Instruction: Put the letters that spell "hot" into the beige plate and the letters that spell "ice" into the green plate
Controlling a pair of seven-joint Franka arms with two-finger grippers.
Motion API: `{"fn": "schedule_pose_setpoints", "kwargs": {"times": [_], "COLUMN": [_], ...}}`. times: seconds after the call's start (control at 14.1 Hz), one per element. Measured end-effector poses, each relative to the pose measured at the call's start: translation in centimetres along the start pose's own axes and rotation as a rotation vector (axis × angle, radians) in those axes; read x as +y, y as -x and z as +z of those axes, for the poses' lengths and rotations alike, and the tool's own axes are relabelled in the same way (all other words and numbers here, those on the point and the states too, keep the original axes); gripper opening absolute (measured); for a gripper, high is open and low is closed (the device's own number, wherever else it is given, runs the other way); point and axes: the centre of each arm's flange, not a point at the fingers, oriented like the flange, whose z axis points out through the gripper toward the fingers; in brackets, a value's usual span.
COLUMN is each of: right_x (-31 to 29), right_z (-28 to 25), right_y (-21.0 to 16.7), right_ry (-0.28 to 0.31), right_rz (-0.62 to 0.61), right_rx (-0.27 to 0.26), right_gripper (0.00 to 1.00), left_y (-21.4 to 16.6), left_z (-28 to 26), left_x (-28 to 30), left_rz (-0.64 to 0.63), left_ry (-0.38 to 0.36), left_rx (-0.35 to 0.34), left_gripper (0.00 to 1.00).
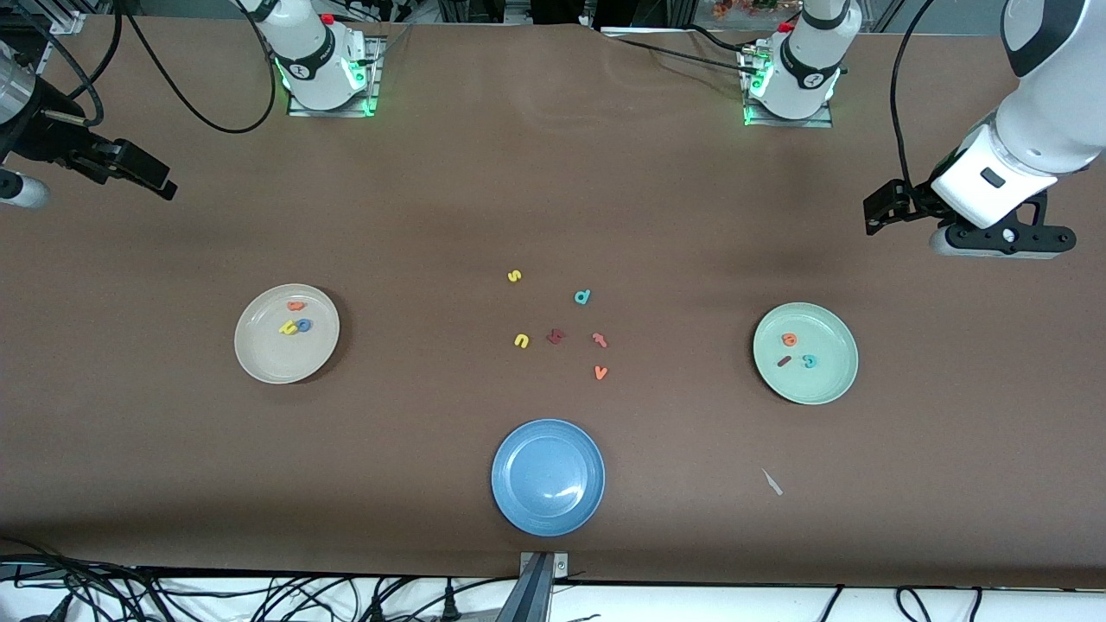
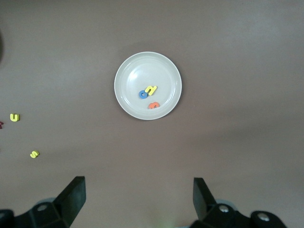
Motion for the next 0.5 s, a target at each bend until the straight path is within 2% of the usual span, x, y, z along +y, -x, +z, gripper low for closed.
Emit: {"fn": "schedule_pose_setpoints", "kwargs": {"times": [0.5], "right_x": [0.1], "right_z": [0.15], "right_y": [0.12], "right_ry": [0.003], "right_rz": [0.001], "right_rx": [-0.015], "right_gripper": [1.0], "left_y": [0.07], "left_z": [0.14], "left_x": [0.74], "left_rz": [0.013], "left_ry": [-0.001], "left_rx": [-0.007], "left_gripper": [1.0]}}
